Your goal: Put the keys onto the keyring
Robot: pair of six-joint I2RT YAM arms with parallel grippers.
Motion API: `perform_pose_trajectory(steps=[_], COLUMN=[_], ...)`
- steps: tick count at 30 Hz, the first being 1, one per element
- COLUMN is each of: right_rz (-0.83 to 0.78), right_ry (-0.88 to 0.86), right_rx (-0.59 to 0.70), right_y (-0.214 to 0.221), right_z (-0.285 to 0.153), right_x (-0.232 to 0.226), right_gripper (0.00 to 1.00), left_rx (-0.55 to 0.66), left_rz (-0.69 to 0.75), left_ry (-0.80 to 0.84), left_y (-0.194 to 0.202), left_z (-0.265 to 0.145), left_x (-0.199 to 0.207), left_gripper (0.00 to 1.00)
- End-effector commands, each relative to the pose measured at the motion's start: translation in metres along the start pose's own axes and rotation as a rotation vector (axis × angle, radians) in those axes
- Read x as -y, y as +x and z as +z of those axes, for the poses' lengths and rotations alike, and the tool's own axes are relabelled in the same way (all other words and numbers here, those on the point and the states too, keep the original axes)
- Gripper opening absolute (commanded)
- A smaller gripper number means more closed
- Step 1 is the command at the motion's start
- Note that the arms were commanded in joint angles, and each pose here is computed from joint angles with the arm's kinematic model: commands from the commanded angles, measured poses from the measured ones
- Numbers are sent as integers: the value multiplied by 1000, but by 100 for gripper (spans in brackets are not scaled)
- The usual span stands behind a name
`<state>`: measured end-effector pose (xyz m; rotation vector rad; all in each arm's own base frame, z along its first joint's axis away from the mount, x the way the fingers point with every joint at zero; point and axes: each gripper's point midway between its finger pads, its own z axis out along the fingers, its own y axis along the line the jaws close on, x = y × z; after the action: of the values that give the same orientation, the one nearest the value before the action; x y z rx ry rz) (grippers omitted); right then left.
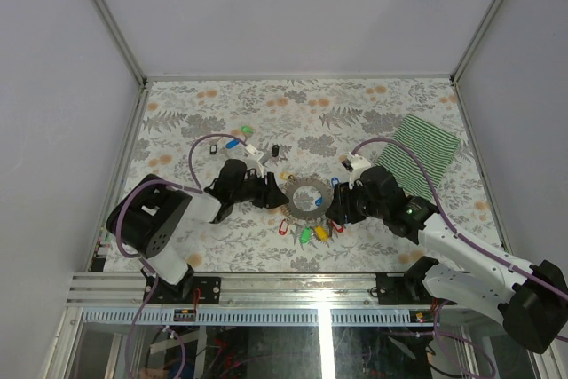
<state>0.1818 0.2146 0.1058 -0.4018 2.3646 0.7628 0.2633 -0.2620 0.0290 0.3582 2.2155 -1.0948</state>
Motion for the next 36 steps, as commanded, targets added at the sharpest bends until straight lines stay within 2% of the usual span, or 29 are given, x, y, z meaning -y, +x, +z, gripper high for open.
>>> perform_pose_trajectory(steps=[1,16,27,34,36], right_rz=[-10,-7,-11,-13,-14], right_ry=[-48,-59,-57,-54,-53], right_rx=[72,69,70,78,82], right_y=[-22,-22,-22,-24,-25], right_z=[-6,-4,-5,-6,-7], right_x=[-14,-16,-16,-16,-16], right_gripper=[52,52,52,52,52], left_rx=[-24,-37,-23,-18,-14], left_rz=[-14,-22,-3,28,40], left_ry=[-12,-21,-15,-11,-13], left_y=[12,24,14,5,1], left_z=[1,-5,-4,-8,-11], left_x=[-3,-4,-1,6,9], left_gripper=[45,38,22,2,0])
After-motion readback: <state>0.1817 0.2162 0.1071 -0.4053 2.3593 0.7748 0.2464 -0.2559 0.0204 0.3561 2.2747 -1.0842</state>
